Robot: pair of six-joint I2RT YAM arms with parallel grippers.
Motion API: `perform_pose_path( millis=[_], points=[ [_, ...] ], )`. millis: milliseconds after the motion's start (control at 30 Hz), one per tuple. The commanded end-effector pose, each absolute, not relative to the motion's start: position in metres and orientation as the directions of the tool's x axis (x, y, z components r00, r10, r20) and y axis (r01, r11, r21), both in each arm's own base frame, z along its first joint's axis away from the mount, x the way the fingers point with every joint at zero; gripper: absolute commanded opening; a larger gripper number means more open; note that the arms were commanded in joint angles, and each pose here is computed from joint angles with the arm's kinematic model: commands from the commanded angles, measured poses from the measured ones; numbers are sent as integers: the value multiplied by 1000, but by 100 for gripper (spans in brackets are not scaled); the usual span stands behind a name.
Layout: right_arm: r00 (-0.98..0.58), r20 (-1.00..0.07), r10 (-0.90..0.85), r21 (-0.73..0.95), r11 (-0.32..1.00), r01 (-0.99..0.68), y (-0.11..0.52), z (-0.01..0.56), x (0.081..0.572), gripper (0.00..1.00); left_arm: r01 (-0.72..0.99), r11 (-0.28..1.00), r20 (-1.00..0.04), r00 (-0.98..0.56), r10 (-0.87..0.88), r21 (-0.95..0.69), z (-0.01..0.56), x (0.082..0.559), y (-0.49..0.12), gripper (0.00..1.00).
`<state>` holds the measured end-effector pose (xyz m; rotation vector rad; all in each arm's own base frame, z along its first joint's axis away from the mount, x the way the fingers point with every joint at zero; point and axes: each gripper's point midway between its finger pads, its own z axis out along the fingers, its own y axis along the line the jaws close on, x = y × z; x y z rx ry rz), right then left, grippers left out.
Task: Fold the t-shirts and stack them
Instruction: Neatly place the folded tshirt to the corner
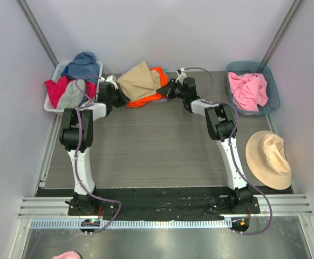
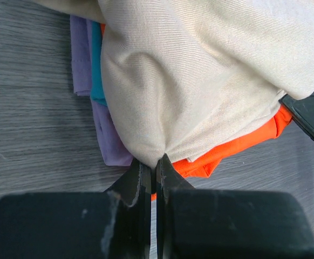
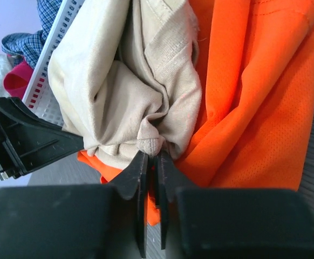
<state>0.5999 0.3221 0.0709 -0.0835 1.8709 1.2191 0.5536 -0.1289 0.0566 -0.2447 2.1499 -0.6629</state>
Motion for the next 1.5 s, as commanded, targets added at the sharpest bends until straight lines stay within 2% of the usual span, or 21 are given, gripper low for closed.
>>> perform_pose_path(
  millis=[0,67,733,767,800,833,867,933,1000,1100,1133,1233,1300,1333,1433,1467],
  points=[
    [-562,-726,396,684,504,-527,326,93,607,7,68,833,-676,-623,-394,-549,62,549,-126,0],
    [-561,-725,398,684,504,-527,324,93,604,1,69,833,-677,-622,-394,-549,63,549,-126,0],
    [-535,-730,425,680,531,-506,292,103,576,1,74,827,-667,-633,-393,-557,61,549,-128,0],
    [-537,-729,424,681,530,-505,292,102,575,3,74,827,-666,-634,-392,-558,60,549,-128,0],
    [-540,-727,425,683,530,-503,292,101,575,13,75,827,-667,-633,-392,-558,61,549,-128,0],
    [-539,-728,424,682,528,-506,290,103,575,41,77,826,-666,-635,-391,-558,61,549,-130,0],
    [-538,-728,424,682,527,-508,291,104,574,50,73,826,-664,-635,-393,-559,60,549,-129,0],
    [-534,-733,421,677,523,-518,291,111,573,67,74,827,-666,-634,-392,-558,62,549,-128,1],
    [-527,-744,410,665,525,-531,291,117,572,71,76,826,-665,-637,-391,-558,61,549,-130,1],
    [-513,-762,397,645,536,-544,288,130,567,75,77,825,-665,-636,-392,-560,64,549,-130,20],
    [-506,-767,394,639,537,-550,287,135,565,76,73,825,-661,-639,-393,-561,64,548,-130,32],
    [-480,-789,382,612,545,-572,283,155,555,77,85,820,-673,-622,-401,-567,81,546,-130,57],
    [-466,-802,374,596,554,-581,280,171,547,77,101,816,-693,-593,-409,-568,106,546,-130,69],
    [-453,-812,367,582,563,-587,278,177,545,77,105,817,-701,-583,-412,-567,114,545,-128,80],
    [-433,-825,362,562,595,-574,267,199,533,79,129,819,-729,-546,-412,-560,150,539,-128,96],
    [-436,-831,345,551,621,-558,263,195,528,80,129,821,-736,-537,-413,-555,158,536,-125,97]
  ],
)
